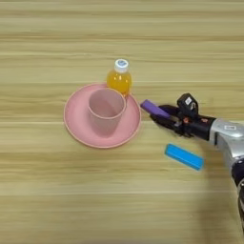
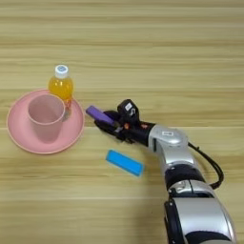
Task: Move the objects on the table
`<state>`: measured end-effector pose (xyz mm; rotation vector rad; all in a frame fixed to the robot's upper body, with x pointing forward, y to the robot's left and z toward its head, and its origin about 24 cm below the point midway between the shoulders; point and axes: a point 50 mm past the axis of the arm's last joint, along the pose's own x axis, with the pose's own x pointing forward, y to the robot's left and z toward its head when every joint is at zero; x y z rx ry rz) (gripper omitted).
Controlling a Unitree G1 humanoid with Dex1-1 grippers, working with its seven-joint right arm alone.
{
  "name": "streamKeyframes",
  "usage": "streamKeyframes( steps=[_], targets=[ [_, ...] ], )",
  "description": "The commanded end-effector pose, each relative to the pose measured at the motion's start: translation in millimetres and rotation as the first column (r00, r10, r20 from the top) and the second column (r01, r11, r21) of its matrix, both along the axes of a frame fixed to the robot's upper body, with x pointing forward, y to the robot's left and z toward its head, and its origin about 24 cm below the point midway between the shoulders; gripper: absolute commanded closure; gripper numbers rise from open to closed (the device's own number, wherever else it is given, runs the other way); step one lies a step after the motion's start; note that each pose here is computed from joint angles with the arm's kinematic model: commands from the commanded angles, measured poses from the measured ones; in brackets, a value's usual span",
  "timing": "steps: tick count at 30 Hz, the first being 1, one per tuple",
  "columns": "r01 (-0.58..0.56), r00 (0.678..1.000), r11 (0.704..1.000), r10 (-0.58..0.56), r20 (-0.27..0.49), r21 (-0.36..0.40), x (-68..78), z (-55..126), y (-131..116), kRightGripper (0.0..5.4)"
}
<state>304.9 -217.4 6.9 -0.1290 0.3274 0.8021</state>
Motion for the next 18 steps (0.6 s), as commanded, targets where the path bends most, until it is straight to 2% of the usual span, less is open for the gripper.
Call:
streamKeyframes(
  steps=[1, 11, 12, 18],
  targets=[
    [0.004, 0.992, 1.0, -0.001, 0.129, -0.017, 19.8, 32.3, -0.7, 2.49],
    [-0.006, 0.987, 1.0, 0.008, 0.158, -0.015, 20.3, 39.0, -3.5, 1.34],
    [-0.007, 0.987, 1.0, 0.009, 0.163, -0.015, 20.4, 40.4, -4.5, 1.07],
    [-0.027, 0.971, 1.0, 0.028, 0.235, -0.009, 19.0, 58.0, -15.6, 0.15]
  ],
)
